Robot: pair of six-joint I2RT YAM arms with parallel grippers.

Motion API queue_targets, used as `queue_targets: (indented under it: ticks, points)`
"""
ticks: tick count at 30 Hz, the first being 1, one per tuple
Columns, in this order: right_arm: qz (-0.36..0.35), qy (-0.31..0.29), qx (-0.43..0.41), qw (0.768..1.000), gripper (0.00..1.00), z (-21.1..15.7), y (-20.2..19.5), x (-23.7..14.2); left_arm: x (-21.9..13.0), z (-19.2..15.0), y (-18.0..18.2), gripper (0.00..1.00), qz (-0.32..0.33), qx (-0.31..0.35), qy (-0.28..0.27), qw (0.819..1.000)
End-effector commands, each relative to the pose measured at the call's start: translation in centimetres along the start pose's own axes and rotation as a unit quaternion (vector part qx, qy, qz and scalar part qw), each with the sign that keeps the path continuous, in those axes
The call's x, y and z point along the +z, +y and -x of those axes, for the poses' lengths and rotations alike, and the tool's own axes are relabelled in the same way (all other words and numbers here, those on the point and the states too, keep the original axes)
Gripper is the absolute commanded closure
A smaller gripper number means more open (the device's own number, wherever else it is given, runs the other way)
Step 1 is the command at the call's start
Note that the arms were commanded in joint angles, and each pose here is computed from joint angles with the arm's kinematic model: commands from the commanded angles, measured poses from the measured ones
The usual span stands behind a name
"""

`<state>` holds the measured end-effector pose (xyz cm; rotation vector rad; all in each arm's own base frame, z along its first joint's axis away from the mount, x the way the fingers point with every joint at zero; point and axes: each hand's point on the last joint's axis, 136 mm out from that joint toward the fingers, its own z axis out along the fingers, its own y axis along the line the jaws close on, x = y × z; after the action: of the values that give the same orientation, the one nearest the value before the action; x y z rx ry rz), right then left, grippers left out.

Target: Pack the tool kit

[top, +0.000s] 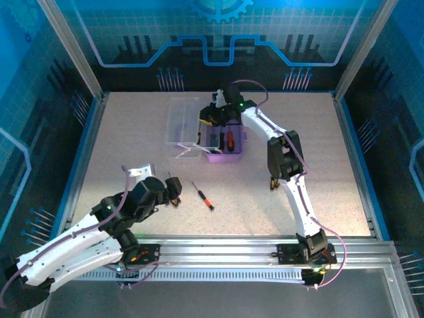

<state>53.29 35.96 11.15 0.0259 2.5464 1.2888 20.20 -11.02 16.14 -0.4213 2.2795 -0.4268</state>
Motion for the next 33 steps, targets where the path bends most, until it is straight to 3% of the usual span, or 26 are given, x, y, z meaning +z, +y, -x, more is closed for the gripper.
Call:
queue_targets:
  ticks: [1,5,14,20,26,30,33]
  points:
    - [0.005,0.012,-0.015,1.0,0.68,-0.4,1.0,-0.8,0.1,0.1,-0.5,0.01,-0.011,0.002,-0.001,1.0]
    - [0.009,-0.002,-0.026,1.0,0.63,0.0,2.3,-2.3,0.3,-0.1,-0.8,0.01,-0.013,0.002,0.003,1.0]
    - [-0.046,-0.071,-0.035,0.996,0.72,1.0,3.2,-6.7,1.1,-0.5,-0.6,0.01,-0.007,0.003,0.002,1.0]
    - [-0.06,-0.105,-0.045,0.992,0.79,0.7,3.3,-9.8,1.4,-0.3,-0.3,0.15,0.003,0.001,-0.003,1.0]
    - [-0.062,-0.124,-0.07,0.988,0.79,-3.7,3.0,-12.6,3.2,-1.9,1.0,0.24,0.057,-0.001,0.027,0.998]
    - [-0.073,-0.106,-0.085,0.988,0.78,-7.6,1.8,-13.0,4.9,-3.5,1.7,0.36,0.084,-0.019,0.055,0.995]
    - [-0.084,-0.087,-0.089,0.989,0.77,-10.1,0.7,-13.1,6.1,-4.8,2.6,0.38,0.11,-0.049,0.072,0.99]
